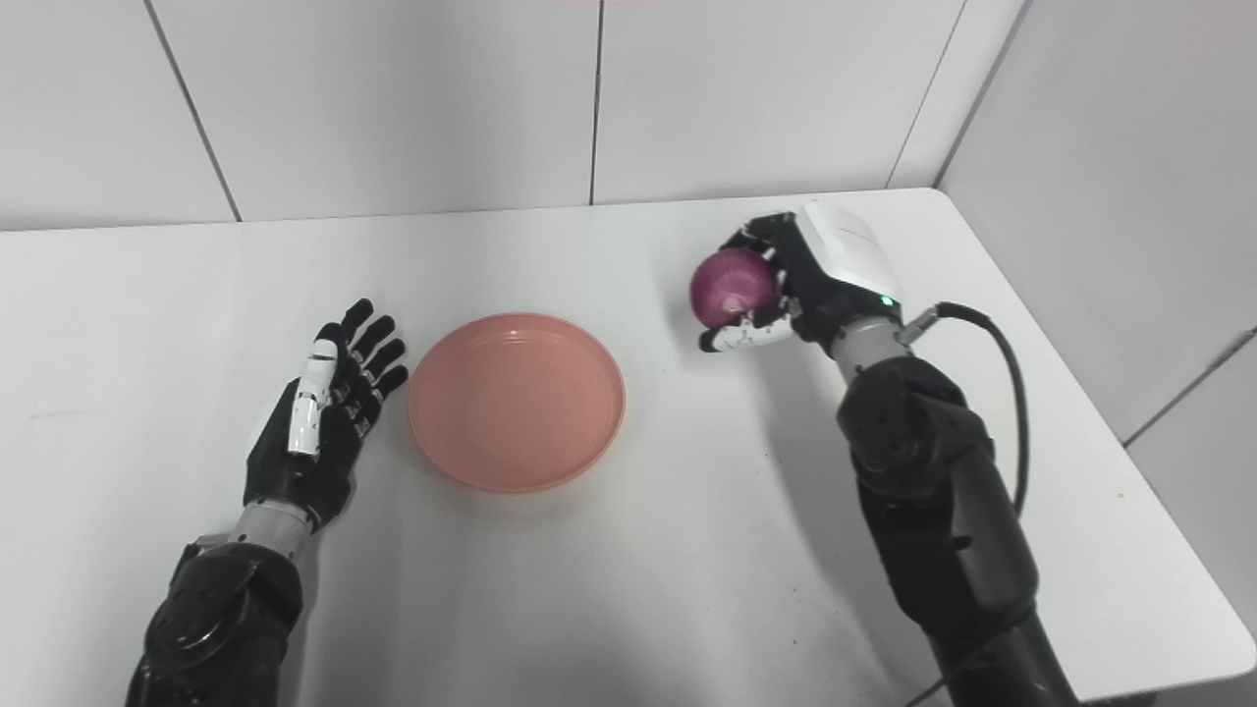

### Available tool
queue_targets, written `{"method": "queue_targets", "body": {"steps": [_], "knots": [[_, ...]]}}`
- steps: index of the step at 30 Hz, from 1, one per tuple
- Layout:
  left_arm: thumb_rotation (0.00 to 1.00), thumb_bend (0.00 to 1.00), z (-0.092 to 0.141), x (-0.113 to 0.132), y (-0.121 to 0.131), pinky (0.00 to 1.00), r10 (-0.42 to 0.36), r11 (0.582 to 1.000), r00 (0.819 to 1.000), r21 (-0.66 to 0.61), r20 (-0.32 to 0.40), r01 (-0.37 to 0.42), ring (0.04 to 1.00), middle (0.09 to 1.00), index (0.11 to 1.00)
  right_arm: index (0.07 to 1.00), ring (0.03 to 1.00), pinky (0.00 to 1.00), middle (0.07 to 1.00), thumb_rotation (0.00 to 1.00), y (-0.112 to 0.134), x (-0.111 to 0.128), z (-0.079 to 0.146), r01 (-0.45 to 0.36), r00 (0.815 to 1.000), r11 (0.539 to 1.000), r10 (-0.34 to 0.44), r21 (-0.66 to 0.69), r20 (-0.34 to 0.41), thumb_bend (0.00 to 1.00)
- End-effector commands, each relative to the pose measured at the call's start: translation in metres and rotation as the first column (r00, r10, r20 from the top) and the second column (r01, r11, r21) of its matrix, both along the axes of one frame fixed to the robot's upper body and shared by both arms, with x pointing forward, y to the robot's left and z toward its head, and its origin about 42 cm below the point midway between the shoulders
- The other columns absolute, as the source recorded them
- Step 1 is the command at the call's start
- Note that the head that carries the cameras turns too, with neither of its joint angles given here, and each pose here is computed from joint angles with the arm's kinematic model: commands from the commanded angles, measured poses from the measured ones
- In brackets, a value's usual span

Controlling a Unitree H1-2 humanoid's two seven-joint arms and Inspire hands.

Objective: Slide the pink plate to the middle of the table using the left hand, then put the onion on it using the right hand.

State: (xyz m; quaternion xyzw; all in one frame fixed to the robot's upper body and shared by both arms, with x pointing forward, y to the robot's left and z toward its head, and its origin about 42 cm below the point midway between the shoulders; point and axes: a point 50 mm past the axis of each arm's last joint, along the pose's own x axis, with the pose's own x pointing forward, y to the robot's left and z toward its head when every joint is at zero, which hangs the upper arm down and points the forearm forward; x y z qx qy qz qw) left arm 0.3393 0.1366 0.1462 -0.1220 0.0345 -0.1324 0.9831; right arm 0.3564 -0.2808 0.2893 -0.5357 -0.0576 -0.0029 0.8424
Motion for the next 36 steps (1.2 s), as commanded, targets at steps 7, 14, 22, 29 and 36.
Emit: {"method": "queue_targets", "body": {"steps": [7, 14, 22, 29, 36], "knots": [[1.0, 0.47, -0.003, -0.005, -0.01, 0.95, 0.008, 1.0, 1.0, -0.009, -0.023, -0.008, 0.948, 0.956, 0.951, 0.487, 0.454, 0.39, 0.521, 0.13, 0.042, 0.016, 0.022, -0.116, 0.988, 0.993, 0.118, -0.02, 0.095, 0.52], [1.0, 0.47, -0.002, -0.006, -0.015, 0.96, 0.009, 1.0, 1.0, -0.007, -0.017, -0.01, 0.952, 0.961, 0.954, 0.487, 0.414, 0.33, 0.492, 0.13, 0.075, 0.026, 0.016, -0.195, 0.977, 0.981, 0.194, 0.004, 0.089, 0.52], [1.0, 0.47, -0.001, -0.007, -0.019, 0.95, 0.019, 1.0, 1.0, -0.014, -0.023, -0.019, 0.95, 0.957, 0.951, 0.486, 0.43, 0.35, 0.499, 0.14, 0.108, 0.032, 0.004, -0.256, 0.965, 0.967, 0.255, 0.008, 0.059, 0.52], [1.0, 0.47, 0.0, -0.007, -0.023, 0.95, 0.022, 1.0, 0.999, -0.017, -0.027, -0.023, 0.947, 0.952, 0.946, 0.487, 0.417, 0.33, 0.501, 0.14, 0.128, 0.036, -0.017, -0.281, 0.96, 0.959, 0.281, 0.019, 0.011, 0.52], [1.0, 0.48, 0.001, -0.008, -0.026, 0.96, 0.022, 1.0, 0.999, -0.016, -0.031, -0.023, 0.952, 0.956, 0.95, 0.488, 0.441, 0.35, 0.527, 0.14, 0.139, 0.04, -0.042, -0.284, 0.958, 0.958, 0.285, 0.039, -0.021, 0.52]]}}
